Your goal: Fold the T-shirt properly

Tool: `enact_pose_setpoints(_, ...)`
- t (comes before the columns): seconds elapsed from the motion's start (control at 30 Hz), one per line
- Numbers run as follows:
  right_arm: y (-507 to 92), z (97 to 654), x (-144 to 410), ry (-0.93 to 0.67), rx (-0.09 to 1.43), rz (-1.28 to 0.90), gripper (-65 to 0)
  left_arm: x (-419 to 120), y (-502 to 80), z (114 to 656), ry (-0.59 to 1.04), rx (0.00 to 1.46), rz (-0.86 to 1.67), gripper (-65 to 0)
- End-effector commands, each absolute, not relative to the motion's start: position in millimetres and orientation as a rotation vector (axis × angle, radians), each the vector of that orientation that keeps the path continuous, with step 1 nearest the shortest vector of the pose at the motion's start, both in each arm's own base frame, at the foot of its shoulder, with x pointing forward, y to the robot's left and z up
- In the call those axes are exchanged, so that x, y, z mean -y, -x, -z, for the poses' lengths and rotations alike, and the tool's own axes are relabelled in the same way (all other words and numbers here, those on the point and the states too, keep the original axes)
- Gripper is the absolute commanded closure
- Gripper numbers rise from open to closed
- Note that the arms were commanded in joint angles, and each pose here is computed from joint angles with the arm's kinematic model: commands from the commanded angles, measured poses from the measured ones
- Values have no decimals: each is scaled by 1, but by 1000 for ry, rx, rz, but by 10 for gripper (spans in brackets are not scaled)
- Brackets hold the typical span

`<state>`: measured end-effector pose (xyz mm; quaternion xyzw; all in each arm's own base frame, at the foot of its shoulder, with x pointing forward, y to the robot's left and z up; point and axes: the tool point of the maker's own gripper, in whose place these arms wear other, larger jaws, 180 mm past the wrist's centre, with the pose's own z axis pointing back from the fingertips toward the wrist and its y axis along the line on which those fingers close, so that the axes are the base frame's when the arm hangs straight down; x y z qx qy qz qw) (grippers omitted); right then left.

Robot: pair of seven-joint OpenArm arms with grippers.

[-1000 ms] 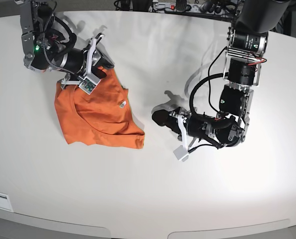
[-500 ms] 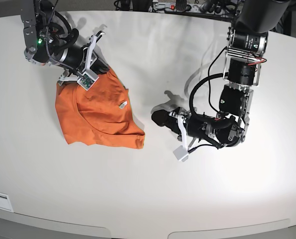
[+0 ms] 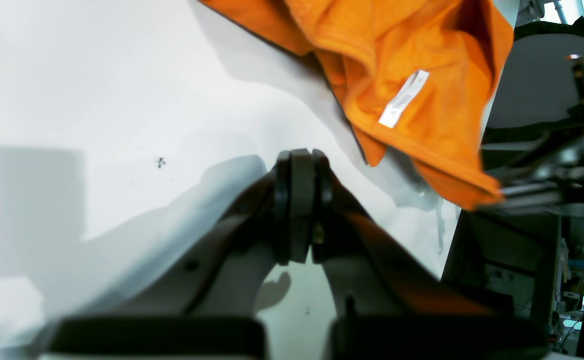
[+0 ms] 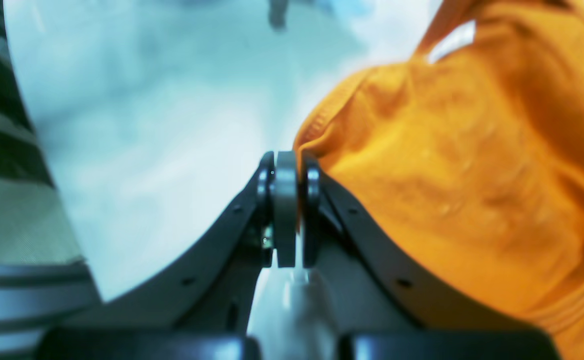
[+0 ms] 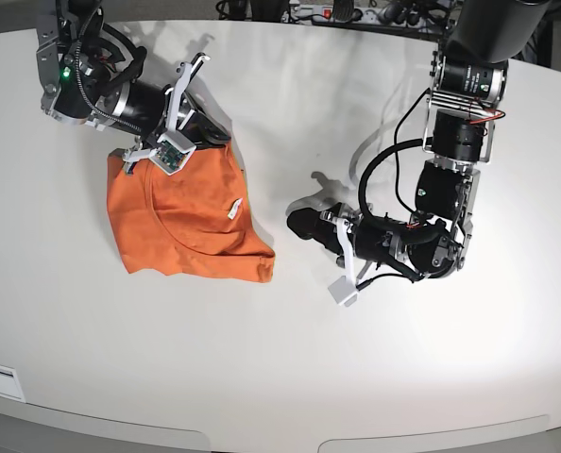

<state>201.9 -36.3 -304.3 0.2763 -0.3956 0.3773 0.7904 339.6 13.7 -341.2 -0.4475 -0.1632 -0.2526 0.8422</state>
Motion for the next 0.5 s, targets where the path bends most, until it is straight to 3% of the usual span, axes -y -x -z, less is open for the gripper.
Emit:
enact_pose_setpoints(0.0, -205, 287, 30, -647, 913, -808, 0, -11, -352, 322, 963, 398, 554, 0)
enact_pose_setpoints(0.27, -217, 268, 6, -719, 1000, -741, 0, -11, -352, 321, 966, 397, 555, 0)
enact_pose_setpoints(0.47, -230, 264, 0, -678, 1040, -729, 0, -11, -351, 322, 964, 394, 556, 0)
